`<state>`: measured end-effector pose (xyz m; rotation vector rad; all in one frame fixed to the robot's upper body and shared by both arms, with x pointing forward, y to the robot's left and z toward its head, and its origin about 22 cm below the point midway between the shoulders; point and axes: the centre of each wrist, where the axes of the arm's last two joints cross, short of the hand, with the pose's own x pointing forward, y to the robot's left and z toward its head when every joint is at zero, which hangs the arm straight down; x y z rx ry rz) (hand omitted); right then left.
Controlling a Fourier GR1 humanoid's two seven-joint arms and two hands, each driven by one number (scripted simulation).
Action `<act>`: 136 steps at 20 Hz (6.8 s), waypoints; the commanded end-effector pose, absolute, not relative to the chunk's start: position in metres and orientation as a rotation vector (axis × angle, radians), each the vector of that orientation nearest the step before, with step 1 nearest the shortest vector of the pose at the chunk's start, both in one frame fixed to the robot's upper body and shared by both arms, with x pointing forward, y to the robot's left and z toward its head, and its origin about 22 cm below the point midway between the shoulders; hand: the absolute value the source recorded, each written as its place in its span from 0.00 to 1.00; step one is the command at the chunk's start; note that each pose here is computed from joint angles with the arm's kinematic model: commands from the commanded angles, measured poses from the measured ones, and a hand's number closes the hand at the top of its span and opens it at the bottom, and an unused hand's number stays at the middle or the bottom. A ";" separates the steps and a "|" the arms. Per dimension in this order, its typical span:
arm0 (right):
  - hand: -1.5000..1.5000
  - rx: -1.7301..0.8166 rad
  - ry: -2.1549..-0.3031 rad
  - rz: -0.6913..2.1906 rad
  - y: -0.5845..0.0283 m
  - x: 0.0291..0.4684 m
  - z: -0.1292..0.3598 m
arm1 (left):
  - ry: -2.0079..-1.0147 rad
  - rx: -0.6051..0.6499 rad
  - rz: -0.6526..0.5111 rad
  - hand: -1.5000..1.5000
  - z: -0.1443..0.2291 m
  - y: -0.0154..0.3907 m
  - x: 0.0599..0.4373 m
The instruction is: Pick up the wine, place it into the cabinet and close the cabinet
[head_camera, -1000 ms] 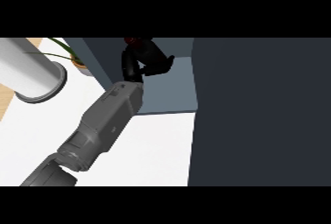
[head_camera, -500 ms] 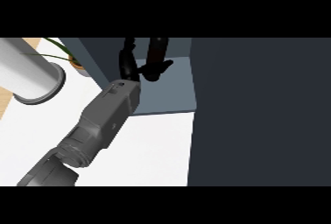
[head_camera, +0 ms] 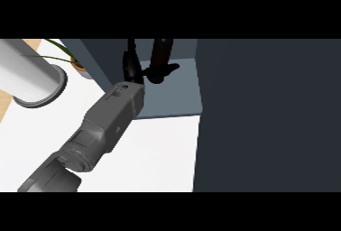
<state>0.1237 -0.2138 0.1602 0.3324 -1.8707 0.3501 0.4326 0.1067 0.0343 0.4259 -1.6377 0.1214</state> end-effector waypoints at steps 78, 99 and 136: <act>1.00 0.777 -1.650 0.783 -0.143 0.097 0.183 | -1.921 -0.137 0.196 0.00 0.049 0.237 0.147; 1.00 0.653 -1.653 0.721 -0.011 0.198 0.224 | -1.955 -0.199 0.159 0.00 0.078 0.323 0.131; 1.00 0.576 -1.514 0.566 -0.042 0.427 0.206 | -1.983 -0.274 0.149 0.00 0.121 0.373 0.147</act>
